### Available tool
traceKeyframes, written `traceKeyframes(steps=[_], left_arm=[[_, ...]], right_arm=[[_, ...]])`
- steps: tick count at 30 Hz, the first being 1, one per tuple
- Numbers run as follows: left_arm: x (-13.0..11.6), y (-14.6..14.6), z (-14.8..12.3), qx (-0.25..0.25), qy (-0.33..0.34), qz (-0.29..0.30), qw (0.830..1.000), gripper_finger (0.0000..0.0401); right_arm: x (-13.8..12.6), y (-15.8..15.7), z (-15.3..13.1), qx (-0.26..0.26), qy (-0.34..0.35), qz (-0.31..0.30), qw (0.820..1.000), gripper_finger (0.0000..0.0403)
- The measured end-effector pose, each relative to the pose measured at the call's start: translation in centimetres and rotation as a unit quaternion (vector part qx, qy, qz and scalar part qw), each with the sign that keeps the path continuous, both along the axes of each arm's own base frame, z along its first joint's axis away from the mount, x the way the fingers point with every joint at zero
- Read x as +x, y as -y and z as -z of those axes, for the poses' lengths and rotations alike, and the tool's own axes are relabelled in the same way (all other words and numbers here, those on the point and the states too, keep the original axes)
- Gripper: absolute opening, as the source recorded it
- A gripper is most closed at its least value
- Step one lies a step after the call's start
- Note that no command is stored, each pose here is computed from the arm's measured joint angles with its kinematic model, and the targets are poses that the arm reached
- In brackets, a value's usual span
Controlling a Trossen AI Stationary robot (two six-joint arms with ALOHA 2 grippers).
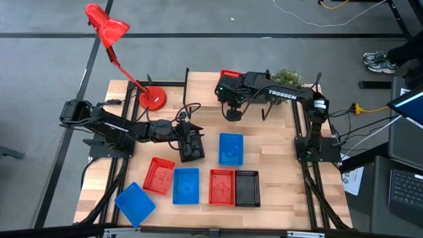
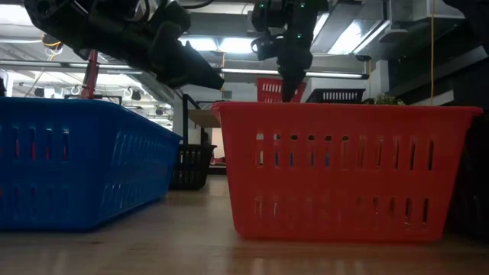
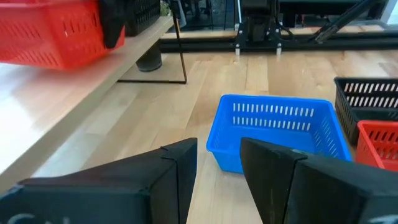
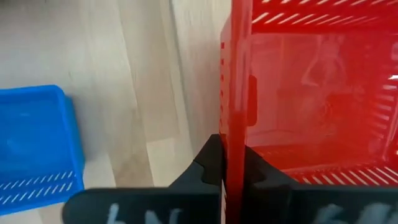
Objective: Stack baskets on shelf by color
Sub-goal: Put the right red bin on the shelf
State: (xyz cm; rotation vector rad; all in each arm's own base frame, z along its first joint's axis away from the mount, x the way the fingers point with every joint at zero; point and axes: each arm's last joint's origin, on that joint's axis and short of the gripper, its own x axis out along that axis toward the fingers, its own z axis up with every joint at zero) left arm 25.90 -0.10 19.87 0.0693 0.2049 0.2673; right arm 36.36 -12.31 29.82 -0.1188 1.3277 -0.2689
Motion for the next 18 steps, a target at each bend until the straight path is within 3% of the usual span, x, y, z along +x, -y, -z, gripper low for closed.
traceKeyframes(steps=[18], left_arm=[[-0.04, 0.00, 0.12, -0.001, -0.005, 0.000, 1.000, 0.0116]], right_arm=[[-0.02, 0.37, 0.21, 0.015, -0.004, -0.038, 0.999, 0.0000]])
